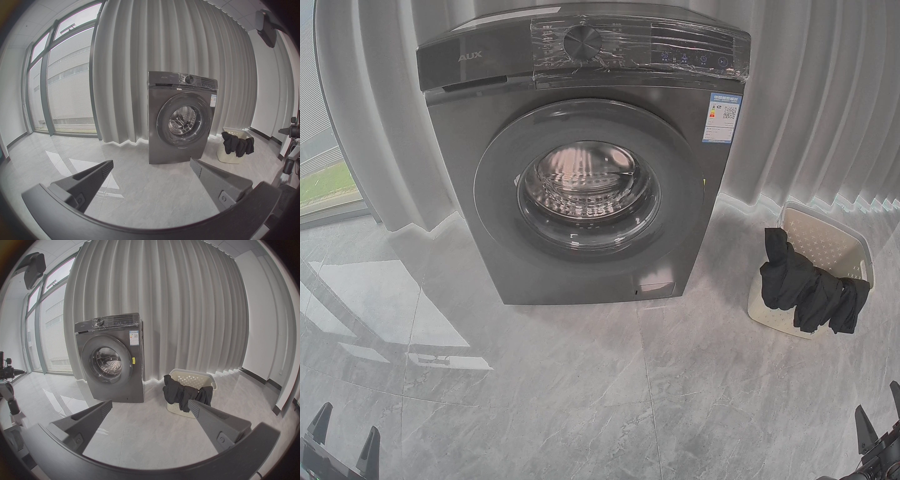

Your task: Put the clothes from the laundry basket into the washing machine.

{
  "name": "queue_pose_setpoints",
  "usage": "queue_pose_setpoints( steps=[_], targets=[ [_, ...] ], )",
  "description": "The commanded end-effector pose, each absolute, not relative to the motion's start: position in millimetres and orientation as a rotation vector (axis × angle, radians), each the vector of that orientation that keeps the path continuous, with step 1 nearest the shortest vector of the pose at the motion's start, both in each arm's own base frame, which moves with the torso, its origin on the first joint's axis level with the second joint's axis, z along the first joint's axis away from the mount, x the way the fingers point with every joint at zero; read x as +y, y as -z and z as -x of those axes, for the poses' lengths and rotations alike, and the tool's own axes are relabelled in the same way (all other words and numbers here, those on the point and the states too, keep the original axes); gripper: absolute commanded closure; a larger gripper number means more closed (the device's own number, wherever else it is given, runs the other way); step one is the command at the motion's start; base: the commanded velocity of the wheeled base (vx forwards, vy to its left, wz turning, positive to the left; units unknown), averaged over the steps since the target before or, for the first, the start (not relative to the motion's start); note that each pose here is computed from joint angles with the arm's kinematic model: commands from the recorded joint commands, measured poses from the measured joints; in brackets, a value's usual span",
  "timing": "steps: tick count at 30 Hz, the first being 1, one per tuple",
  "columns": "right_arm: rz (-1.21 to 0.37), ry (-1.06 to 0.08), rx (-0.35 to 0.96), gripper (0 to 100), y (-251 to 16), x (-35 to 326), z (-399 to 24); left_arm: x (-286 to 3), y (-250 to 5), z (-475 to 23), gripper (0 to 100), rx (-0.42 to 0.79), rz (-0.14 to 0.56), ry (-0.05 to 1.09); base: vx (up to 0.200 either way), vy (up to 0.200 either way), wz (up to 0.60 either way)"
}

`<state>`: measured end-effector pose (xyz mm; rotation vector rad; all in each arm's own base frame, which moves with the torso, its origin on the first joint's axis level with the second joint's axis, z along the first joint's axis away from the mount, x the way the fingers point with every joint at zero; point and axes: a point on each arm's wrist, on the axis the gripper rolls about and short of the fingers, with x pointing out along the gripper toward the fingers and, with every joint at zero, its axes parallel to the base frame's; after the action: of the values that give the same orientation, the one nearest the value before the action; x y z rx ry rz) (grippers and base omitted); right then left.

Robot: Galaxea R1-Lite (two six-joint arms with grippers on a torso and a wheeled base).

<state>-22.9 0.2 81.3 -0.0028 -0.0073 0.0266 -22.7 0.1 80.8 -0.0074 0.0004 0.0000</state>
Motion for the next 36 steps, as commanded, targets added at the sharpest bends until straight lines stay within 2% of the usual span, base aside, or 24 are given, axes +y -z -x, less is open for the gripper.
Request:
queue_pose_setpoints(
  steps=[1, 6, 36],
  targets=[
    [0.003, -0.028, 0.0, 0, -76.2, 0.2, 22.3, 0.1, -75.5, 22.6, 0, 0.003, 0.008, 0.0, 0.0, 0.0, -0.6],
    [0.003, -0.026, 0.0, 0, -76.2, 0.2, 22.3, 0.1, -75.5, 22.6, 0, 0.003, 0.008, 0.0, 0.0, 0.0, -0.6],
    [0.003, -0.028, 0.0, 0, -76.2, 0.2, 22.3, 0.1, -75.5, 22.6, 0, 0.003, 0.008, -0.002, 0.0, 0.0, 0.0]
  ],
)
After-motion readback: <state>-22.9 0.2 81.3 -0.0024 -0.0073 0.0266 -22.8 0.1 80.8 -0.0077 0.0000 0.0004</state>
